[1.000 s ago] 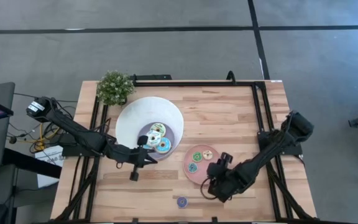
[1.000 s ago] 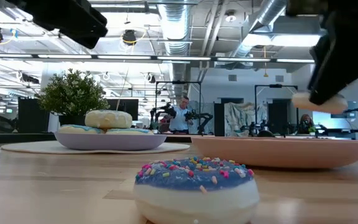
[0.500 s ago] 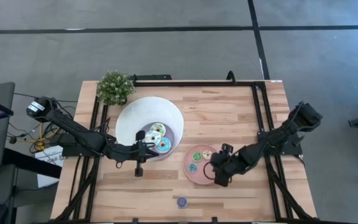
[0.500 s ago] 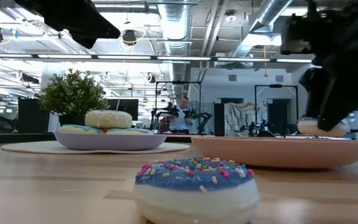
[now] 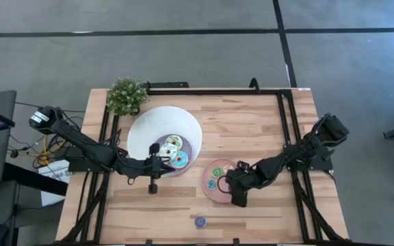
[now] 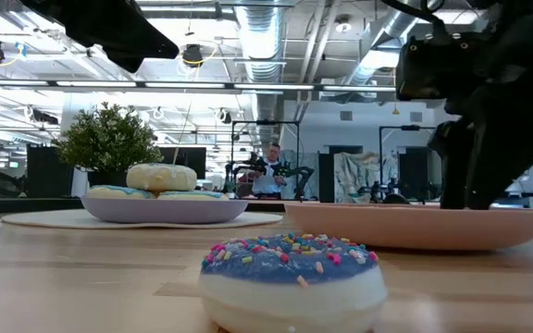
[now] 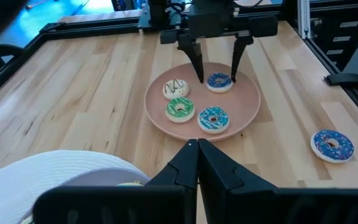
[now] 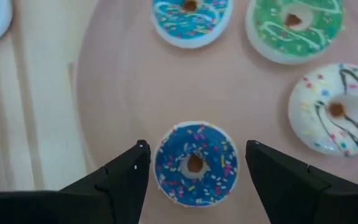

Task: Pick & Place donuts
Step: Put the small violet donut on the pink plate

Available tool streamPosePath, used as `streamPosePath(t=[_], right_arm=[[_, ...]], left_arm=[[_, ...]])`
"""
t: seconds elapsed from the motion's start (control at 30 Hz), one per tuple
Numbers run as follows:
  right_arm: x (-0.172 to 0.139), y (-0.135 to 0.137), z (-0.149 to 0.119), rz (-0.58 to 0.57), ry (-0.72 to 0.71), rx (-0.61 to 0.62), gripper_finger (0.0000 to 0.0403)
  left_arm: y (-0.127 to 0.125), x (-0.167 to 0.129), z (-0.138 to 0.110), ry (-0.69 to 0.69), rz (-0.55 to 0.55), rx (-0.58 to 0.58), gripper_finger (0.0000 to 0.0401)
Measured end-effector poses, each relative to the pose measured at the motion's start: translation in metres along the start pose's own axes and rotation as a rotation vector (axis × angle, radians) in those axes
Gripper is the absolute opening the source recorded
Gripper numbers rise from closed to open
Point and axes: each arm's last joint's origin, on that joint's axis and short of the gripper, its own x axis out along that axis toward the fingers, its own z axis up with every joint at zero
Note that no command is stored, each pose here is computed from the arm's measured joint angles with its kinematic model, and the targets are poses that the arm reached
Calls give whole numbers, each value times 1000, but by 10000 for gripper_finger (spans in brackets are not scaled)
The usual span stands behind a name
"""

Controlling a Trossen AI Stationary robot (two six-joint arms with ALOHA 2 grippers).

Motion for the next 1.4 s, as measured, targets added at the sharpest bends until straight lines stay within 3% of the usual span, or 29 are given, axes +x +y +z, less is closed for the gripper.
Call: streamPosePath(t=[0.43,0.63,0.73,0.9,0.93,1.2,1.3,1.4], right_arm=[[-47,-11,22,55,-48,124,256],[-70,-14,22,88,-77,290,253],[-80,-13,20,106,-95,309,216],[-96,-8,13,131,-125,278,40],[-98,-8,11,130,-122,270,22],[-97,-8,13,149,-119,273,61],[-93,-11,11,109,-87,356,57],[-93,-9,7,90,-77,343,31]], left_arm=[[0,0,0,-1,-3,7,0],[0,0,0,-4,-3,4,0],[0,0,0,-4,-2,5,0],[0,0,0,-4,-2,25,0],[0,0,0,-4,-2,26,0],[6,3,1,1,17,38,4],[9,5,1,15,-13,23,26],[14,7,1,21,-21,-63,68]])
